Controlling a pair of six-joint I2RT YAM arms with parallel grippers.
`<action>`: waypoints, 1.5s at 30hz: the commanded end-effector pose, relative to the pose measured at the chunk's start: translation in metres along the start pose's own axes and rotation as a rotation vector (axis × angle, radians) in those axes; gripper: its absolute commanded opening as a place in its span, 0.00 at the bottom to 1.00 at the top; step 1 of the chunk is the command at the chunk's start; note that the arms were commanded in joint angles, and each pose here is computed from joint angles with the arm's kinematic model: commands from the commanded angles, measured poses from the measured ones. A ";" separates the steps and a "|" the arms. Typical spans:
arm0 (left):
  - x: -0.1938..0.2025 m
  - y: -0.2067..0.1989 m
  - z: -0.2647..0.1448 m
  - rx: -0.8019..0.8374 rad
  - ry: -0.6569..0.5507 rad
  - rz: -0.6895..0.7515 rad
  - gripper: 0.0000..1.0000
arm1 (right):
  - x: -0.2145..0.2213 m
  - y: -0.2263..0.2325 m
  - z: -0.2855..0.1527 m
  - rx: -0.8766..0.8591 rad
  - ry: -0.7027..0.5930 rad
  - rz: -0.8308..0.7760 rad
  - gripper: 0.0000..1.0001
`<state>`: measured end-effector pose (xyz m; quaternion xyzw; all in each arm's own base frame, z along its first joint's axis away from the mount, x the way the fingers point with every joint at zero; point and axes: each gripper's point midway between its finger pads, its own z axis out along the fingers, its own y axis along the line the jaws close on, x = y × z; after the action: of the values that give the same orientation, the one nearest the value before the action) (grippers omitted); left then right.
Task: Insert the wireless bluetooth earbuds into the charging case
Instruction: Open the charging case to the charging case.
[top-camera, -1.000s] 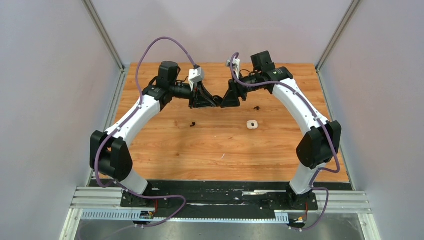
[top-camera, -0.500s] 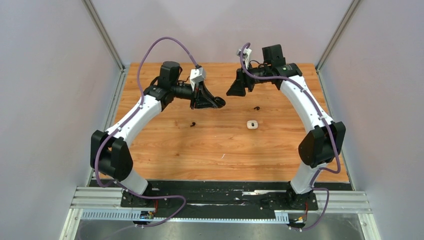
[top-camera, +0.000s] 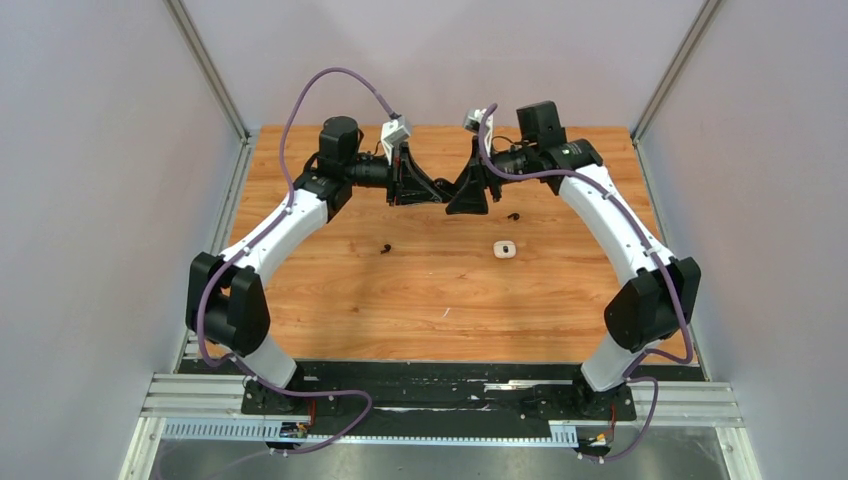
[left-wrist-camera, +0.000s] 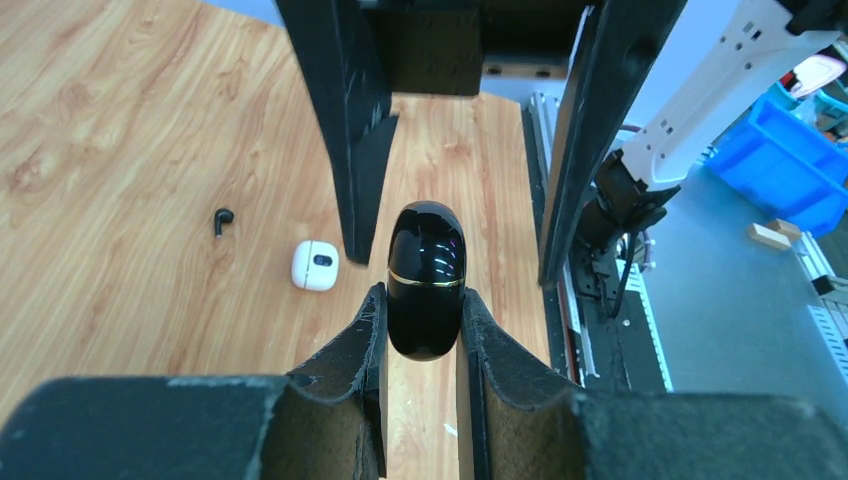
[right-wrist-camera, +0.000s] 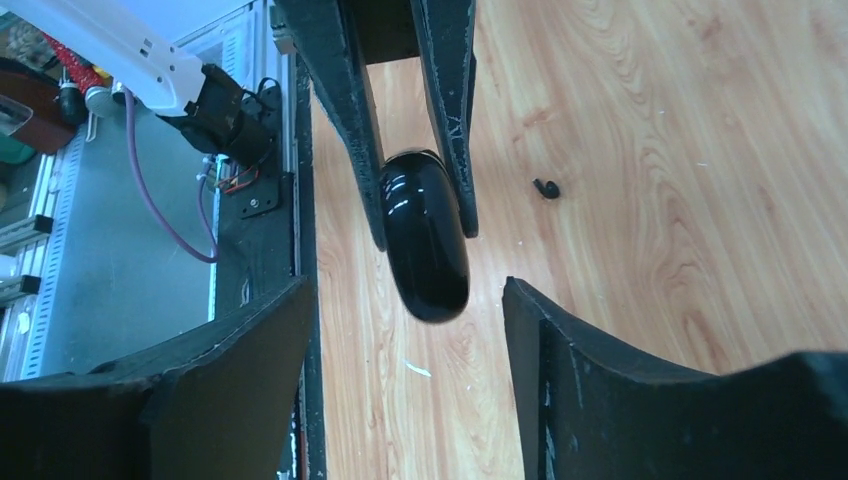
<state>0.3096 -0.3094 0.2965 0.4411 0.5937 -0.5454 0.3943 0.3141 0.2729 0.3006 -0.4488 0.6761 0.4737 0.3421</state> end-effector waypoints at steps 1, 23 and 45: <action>-0.022 -0.015 0.000 0.072 -0.043 0.066 0.00 | 0.004 -0.007 0.010 -0.024 0.006 -0.015 0.66; -0.011 -0.026 -0.001 0.121 0.020 0.162 0.00 | -0.019 -0.036 -0.006 -0.007 -0.090 0.156 0.48; -0.021 -0.005 0.005 0.002 -0.055 0.092 0.00 | -0.017 -0.029 -0.005 -0.042 -0.098 0.174 0.17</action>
<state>0.3112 -0.3126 0.2957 0.4455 0.5876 -0.5418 0.4034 0.3492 0.2681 0.2970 -0.3576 0.7035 0.5318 0.3072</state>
